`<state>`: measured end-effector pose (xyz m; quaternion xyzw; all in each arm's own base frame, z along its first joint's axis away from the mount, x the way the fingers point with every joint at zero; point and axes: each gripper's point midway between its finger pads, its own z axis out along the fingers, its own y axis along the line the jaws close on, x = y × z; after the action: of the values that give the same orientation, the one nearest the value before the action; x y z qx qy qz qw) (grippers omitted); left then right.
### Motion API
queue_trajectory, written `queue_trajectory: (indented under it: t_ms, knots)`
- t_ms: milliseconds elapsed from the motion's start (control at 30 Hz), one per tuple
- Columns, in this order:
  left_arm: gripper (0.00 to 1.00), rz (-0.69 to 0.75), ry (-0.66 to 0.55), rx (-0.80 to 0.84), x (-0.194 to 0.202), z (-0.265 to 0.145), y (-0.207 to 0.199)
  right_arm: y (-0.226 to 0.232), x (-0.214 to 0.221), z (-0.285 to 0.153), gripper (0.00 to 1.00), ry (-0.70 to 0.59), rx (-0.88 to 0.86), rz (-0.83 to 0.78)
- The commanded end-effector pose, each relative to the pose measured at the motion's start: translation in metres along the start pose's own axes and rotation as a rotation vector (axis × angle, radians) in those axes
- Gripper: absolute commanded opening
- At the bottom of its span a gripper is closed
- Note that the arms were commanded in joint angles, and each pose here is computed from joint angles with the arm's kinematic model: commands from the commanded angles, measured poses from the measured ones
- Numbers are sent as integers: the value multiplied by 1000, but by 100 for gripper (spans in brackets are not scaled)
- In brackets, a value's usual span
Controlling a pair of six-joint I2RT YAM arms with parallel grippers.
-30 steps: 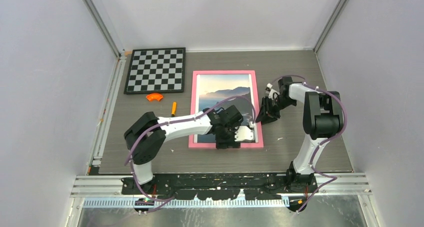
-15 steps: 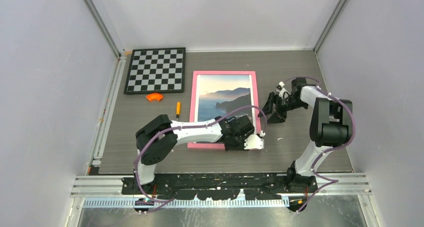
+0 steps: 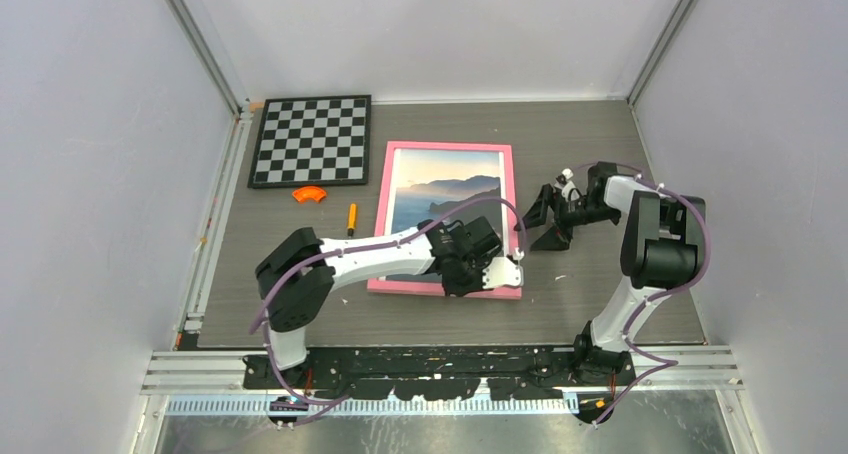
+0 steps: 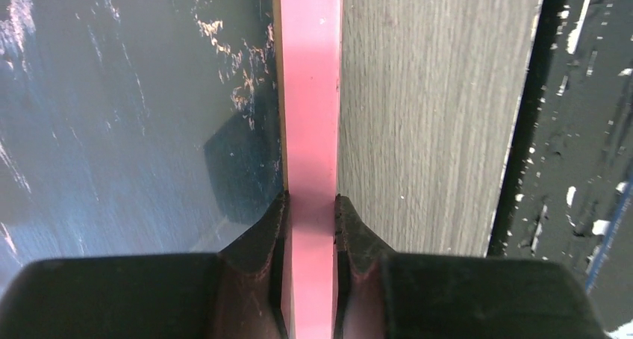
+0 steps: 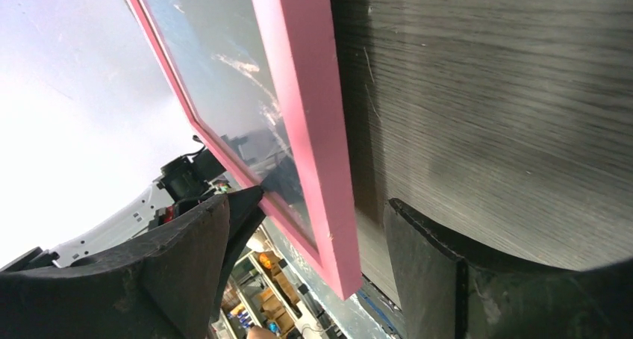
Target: Take the photo out of the frame
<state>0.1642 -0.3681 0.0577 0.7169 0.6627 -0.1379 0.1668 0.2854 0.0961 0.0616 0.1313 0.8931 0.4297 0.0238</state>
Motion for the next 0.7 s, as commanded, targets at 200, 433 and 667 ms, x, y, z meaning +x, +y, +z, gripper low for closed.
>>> queue_trajectory:
  t_ms: [200,433,667]
  knots:
    - [0,-2,-218,16,-48,-66,-4,14,1,14,79,48,-205,53]
    - [0,0,-257,77,-54,-71,-17,24,2,22,77,49,-250,46]
    - [0,-2,-263,111,-55,-65,-22,30,6,42,72,89,-246,46]
